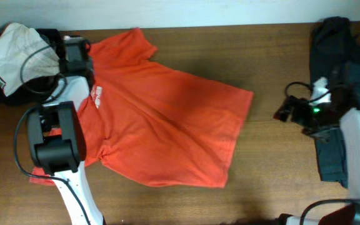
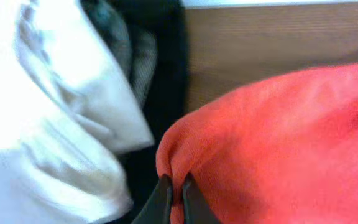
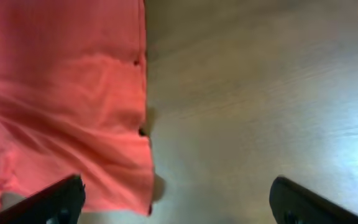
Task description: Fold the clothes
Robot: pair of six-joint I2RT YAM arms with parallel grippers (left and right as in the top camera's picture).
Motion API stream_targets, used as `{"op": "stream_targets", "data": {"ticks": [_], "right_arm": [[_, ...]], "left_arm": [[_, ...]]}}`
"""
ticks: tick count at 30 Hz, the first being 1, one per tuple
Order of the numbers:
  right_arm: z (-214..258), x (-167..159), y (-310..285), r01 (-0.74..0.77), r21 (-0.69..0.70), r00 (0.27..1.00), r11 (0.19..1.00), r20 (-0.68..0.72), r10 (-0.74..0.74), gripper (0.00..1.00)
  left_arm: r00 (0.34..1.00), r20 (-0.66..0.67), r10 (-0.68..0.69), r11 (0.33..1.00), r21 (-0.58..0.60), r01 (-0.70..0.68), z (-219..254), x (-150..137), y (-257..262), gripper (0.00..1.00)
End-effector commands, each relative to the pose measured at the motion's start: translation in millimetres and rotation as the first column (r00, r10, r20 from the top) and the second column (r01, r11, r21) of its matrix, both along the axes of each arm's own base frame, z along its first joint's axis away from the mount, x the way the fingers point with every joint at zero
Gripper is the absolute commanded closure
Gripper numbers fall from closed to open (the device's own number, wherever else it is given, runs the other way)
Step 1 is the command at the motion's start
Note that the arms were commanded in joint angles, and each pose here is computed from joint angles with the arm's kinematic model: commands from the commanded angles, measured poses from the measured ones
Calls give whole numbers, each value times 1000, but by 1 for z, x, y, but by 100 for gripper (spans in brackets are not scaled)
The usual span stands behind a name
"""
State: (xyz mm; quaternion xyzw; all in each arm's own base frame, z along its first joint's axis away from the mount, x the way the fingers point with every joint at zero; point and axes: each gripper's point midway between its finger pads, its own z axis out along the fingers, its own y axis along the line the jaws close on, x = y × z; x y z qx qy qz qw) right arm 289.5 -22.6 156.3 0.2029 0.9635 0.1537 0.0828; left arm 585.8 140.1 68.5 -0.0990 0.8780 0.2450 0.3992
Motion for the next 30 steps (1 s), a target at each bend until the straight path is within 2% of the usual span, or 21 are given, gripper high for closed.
{"op": "stream_targets", "data": {"ticks": [1,4,8,10,11,12,13,14,16,18,20,22,23,25,30], "right_arm": [[-25,15,30,-42,8,998,999,44,41,1],[-38,22,68,-106,25,994,994,22,105,1],[-75,-7,135,-282,50,945,958,-155,287,1],[-95,3,146,-292,47,941,955,-165,296,1],[-108,22,147,-287,41,949,957,-120,290,2],[-116,46,143,-270,15,961,963,-62,270,5],[-117,67,137,-246,8,969,969,-15,246,35],[-115,82,133,-230,3,973,973,20,230,43],[-106,115,116,-192,-65,976,979,89,197,41],[-98,138,108,-224,-140,960,964,138,243,43],[-105,154,101,-199,-189,959,962,166,231,73],[-115,160,100,-178,-188,963,966,167,210,91],[-121,163,96,-144,-193,971,971,164,176,96],[-131,169,93,-133,-201,971,971,169,168,96],[-162,162,90,-138,-216,982,967,100,163,96]], "left_arm": [[998,19,57,998,-5,-57,31,8,21,1],[999,-39,26,1000,-10,-27,53,12,2,1],[974,-210,-83,996,-36,78,76,-2,-59,1],[931,-311,-192,980,-107,166,60,-17,-102,1],[896,-362,-257,964,-163,210,49,-28,-126,1],[870,-387,-305,948,-211,238,43,-35,-141,1],[845,-410,-344,932,-256,255,37,-44,-156,1],[831,-430,-354,927,-281,250,34,-51,-163,1],[827,-460,-322,932,-306,193,29,-63,-164,1],[820,-482,-308,935,-315,166,26,-70,-163,1],[808,-502,-307,935,-316,159,24,-76,-163,1],[792,-516,-326,926,-344,157,21,-82,-167,1],[781,-517,-350,912,-378,159,20,-85,-173,1],[759,-518,-395,884,-439,161,17,-92,-184,1],[738,-548,-395,884,-444,143,15,-101,-183,1]]}}
